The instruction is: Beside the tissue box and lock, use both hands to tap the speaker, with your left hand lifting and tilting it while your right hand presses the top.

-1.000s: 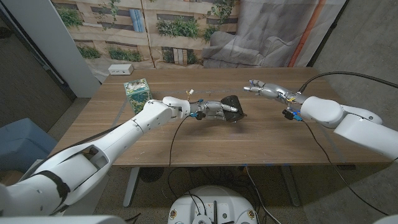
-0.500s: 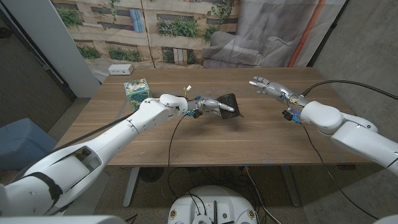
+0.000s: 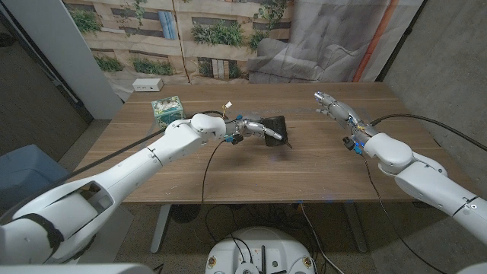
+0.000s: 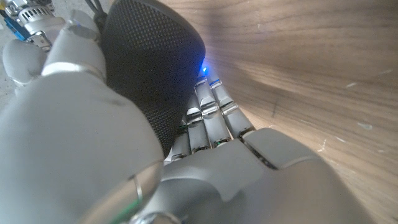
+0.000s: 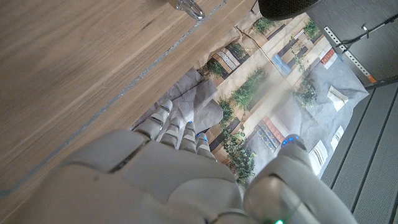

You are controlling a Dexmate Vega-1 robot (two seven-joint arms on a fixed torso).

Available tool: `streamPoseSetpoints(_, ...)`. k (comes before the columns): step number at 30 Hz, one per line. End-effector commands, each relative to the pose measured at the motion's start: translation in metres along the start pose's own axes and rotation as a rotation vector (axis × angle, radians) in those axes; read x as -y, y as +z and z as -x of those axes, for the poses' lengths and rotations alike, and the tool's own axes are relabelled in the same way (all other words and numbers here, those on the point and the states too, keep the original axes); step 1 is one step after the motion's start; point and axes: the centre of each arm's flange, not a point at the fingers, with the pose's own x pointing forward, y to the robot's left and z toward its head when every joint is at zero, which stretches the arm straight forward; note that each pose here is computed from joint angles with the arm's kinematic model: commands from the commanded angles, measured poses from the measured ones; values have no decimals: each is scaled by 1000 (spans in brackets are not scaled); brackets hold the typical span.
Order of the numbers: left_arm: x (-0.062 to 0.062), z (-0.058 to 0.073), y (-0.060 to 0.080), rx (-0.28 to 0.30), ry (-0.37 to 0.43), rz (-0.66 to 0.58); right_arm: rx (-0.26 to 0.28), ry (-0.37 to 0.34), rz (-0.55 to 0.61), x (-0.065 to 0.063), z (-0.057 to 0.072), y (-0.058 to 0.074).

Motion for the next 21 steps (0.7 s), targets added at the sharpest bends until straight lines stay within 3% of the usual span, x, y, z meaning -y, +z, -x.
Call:
streamPoseSetpoints(1, 1, 9, 6, 24, 45, -191, 46, -80, -136, -6, -4, -19)
streamPoseSetpoints(10, 2, 17, 4, 48, 126, -232, 45, -91, -200, -13, -4, -30)
streamPoseSetpoints(21, 10, 26, -4, 13, 211, -274, 32, -109, -252, -19, -4, -43)
